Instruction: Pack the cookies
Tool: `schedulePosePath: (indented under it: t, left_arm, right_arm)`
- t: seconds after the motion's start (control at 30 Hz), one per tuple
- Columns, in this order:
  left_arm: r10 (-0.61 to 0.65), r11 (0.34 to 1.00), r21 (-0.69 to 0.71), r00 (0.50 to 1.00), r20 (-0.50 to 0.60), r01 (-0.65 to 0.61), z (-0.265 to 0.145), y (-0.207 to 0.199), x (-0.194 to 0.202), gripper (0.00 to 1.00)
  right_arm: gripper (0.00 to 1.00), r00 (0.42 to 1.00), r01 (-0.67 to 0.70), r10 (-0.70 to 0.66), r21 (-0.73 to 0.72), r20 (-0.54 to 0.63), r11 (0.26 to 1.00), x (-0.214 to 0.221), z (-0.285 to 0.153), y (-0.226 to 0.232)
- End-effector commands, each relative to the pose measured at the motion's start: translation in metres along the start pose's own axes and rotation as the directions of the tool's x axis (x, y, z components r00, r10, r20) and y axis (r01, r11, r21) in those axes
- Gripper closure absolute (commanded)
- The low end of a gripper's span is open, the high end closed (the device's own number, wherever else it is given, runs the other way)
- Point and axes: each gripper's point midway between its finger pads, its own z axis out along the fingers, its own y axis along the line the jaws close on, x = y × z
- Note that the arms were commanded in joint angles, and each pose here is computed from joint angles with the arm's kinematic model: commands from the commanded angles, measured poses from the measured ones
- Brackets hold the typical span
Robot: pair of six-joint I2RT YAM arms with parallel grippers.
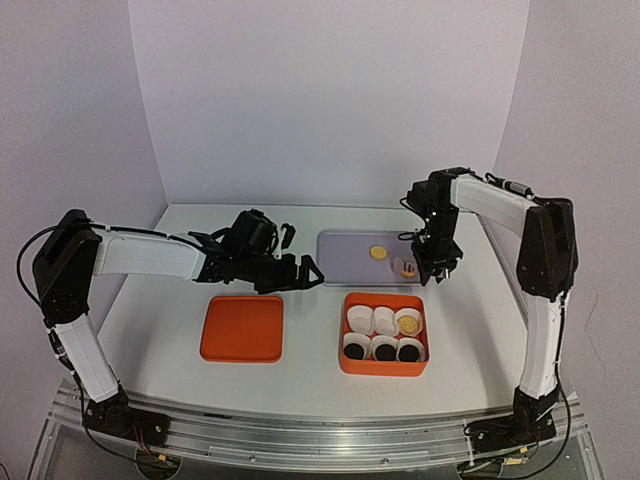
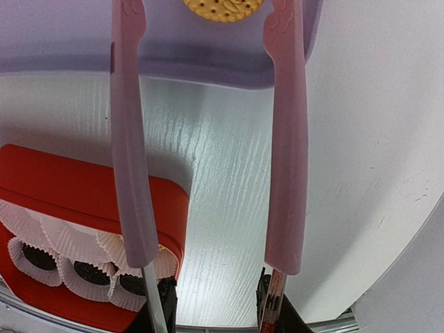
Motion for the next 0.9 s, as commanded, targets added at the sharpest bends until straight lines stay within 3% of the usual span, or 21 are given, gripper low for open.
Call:
schedulePosePath:
  t: [0.0, 0.87]
  left_arm:
    - [0.004, 1.0, 0.014, 0.999, 0.053, -0.004, -0.015, -0.011, -0.015, 0.0]
    - [0.0, 1.0, 0.007, 0.998, 0.06, -0.001, -0.016, -0.01, -0.016, 0.0]
  right_arm:
    - [0.65, 0.995, 0.017, -0.014, 0.034, -0.102, 0.999, 0.018, -0.002, -0.007]
    - [0.67, 0.987, 0.026, -0.013, 0.078, -0.158, 0.997, 0.026, 0.002, -0.015]
